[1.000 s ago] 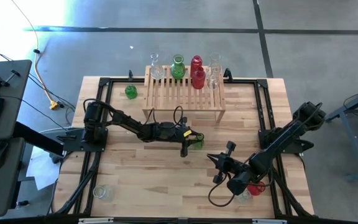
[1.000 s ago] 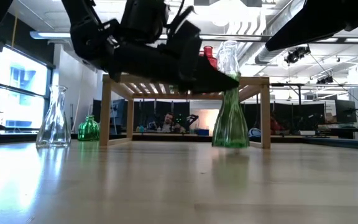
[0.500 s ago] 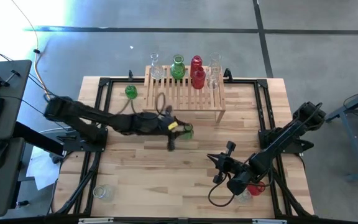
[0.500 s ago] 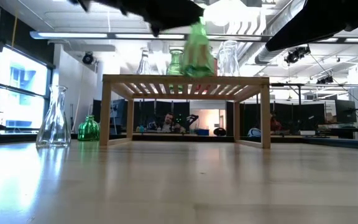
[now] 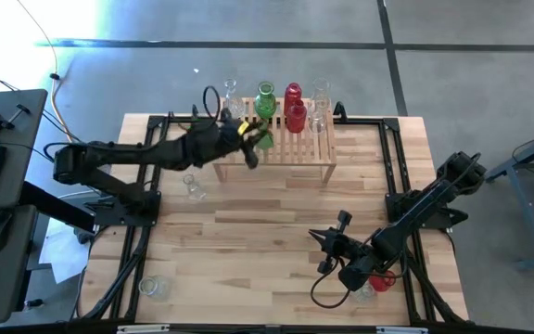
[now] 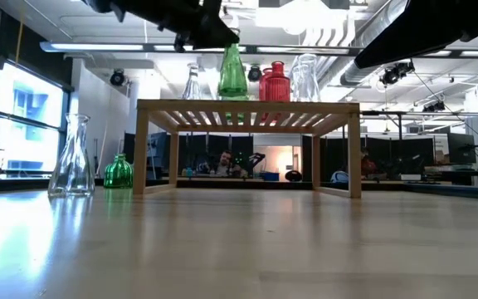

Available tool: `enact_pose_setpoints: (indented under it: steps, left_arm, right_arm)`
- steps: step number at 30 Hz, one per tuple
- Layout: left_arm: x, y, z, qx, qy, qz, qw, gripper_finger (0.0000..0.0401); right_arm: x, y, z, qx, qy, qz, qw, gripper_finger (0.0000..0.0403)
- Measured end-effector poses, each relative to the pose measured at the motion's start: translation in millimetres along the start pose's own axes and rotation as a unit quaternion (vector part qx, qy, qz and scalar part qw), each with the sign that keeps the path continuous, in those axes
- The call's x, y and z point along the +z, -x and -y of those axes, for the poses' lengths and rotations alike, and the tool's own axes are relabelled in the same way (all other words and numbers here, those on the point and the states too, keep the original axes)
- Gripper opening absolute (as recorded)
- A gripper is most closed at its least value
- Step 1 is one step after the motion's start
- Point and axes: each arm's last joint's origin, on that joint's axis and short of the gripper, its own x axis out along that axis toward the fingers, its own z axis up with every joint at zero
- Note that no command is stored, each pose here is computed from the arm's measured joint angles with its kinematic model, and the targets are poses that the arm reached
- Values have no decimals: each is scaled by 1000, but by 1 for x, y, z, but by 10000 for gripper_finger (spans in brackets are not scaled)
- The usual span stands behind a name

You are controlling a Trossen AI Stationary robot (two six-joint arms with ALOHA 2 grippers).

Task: Sort vases onto shelf
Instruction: Put the green vase on the shelf aligned with the other green vase

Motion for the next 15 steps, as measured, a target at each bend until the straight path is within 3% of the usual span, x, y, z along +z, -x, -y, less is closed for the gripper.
enact_pose_setpoints:
  steps: [6,15]
  left_arm:
    - [10,-26,-24,4,4,-10,1000,101]
    - [2,-53,-43,41,-6,-51,998,101]
  right_arm:
    - [0,0,0,0,0,0,1000,0]
    - [0,1,-1,3,-1,-1,1000,0]
